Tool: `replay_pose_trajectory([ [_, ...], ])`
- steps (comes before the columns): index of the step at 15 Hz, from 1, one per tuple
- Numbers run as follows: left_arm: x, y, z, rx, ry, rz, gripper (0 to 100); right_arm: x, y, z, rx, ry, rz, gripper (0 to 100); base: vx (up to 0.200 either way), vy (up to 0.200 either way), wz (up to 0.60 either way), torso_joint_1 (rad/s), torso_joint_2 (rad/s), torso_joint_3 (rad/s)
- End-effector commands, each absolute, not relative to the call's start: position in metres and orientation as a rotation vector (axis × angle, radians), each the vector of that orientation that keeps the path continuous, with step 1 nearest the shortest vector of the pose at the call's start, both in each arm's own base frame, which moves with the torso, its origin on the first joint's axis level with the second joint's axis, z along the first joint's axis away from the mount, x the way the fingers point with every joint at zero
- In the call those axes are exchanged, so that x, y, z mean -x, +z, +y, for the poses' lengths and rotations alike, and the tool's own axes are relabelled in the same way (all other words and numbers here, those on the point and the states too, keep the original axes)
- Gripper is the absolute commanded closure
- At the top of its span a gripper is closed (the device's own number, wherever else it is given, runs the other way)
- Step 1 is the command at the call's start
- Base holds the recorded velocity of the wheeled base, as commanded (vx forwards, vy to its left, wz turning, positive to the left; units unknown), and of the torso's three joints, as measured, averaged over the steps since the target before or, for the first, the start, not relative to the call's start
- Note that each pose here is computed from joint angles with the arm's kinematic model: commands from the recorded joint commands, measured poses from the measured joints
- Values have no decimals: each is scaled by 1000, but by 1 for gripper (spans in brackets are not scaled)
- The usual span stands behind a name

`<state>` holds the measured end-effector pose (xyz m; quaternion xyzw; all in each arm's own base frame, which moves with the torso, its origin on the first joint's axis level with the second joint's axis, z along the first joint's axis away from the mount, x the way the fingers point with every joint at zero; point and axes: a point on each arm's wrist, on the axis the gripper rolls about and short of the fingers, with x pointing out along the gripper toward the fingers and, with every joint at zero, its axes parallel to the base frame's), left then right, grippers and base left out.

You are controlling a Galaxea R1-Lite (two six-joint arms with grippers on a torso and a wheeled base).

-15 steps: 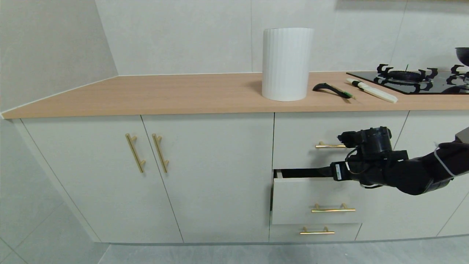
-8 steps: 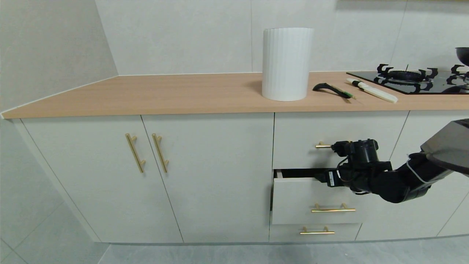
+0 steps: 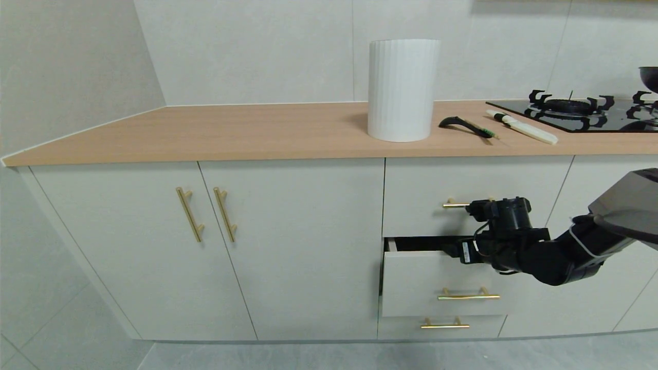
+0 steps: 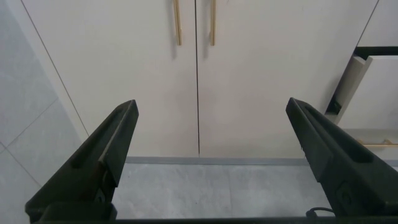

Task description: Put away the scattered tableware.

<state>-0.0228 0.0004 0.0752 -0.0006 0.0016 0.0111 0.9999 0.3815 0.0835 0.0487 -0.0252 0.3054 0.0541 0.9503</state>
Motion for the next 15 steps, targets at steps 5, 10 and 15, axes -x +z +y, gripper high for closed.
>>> replay_pose_trajectory([
  [5, 23, 75, 0, 2, 23, 3, 0, -375, 59, 81, 59, 110, 653, 0, 0, 0, 0, 0, 0, 0],
  [10, 23, 75, 0, 1, 23, 5, 0, -361, 72, 79, 89, 130, 729, 0, 0, 0, 0, 0, 0, 0],
  [15, 23, 75, 0, 2, 23, 3, 0, -347, 77, 77, 146, 174, 833, 0, 0, 0, 0, 0, 0, 0],
])
